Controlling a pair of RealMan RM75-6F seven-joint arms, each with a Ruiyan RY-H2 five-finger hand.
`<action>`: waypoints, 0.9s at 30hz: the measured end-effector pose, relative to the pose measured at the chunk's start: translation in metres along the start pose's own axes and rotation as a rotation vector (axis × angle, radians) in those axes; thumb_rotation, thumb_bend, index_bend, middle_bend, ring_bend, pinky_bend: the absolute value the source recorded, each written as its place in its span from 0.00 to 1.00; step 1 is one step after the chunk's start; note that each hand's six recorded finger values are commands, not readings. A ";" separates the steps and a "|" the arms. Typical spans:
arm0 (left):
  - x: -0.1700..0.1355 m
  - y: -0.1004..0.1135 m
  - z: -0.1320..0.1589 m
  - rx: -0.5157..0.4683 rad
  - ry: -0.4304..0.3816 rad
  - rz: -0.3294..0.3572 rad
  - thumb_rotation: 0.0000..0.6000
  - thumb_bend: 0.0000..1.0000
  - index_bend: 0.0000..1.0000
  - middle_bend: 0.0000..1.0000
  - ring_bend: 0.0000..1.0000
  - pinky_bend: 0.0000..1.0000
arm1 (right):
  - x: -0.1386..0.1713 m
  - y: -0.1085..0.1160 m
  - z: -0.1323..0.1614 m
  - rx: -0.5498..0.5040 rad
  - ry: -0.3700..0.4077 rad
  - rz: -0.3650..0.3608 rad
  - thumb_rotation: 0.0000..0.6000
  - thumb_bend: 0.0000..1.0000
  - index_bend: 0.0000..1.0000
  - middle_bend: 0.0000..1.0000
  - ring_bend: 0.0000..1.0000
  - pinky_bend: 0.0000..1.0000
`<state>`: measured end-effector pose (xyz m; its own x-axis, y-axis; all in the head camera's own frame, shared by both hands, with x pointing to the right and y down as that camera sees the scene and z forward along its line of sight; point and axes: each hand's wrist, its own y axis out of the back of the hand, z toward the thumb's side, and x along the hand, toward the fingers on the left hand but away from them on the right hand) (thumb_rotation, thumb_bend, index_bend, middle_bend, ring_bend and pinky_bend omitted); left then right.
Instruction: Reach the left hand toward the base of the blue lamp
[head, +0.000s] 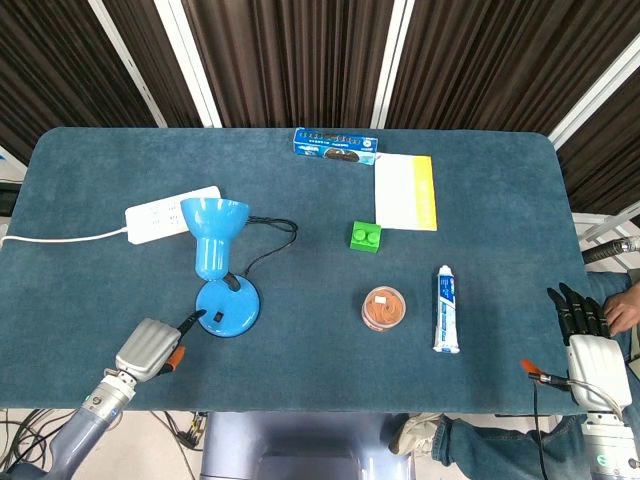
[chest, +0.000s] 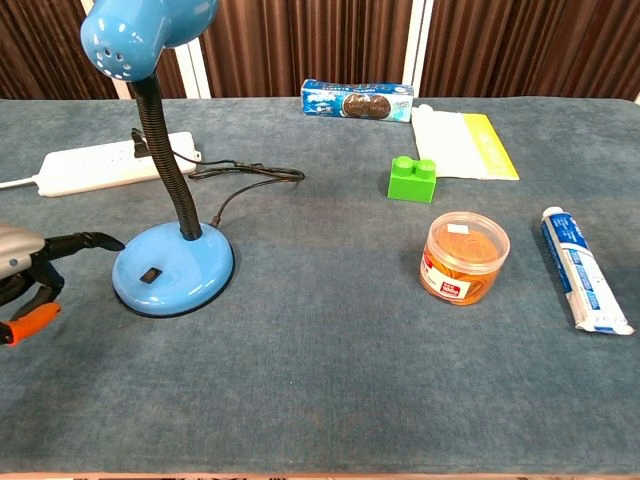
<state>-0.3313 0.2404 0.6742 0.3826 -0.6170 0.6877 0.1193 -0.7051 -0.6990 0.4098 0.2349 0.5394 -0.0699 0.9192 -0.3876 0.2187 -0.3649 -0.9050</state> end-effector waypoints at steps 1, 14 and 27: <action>0.001 -0.001 0.000 0.000 -0.001 -0.004 1.00 0.55 0.08 0.71 0.77 0.77 | 0.000 0.000 0.000 -0.001 0.000 0.001 1.00 0.10 0.00 0.02 0.04 0.00; 0.016 -0.008 0.010 0.016 -0.023 -0.032 1.00 0.55 0.08 0.71 0.77 0.77 | 0.000 0.000 0.000 0.000 0.001 0.001 1.00 0.10 0.00 0.02 0.04 0.00; 0.021 -0.016 0.013 0.029 -0.024 -0.062 1.00 0.55 0.08 0.71 0.77 0.77 | 0.000 -0.001 0.001 -0.003 -0.001 0.004 1.00 0.10 0.00 0.02 0.04 0.00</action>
<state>-0.3129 0.2433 0.6979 0.3959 -0.5637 0.7249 0.1694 -0.7310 -0.6610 0.4087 0.2354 0.5401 -0.0701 0.9174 -0.3918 0.2220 -0.3686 -0.9027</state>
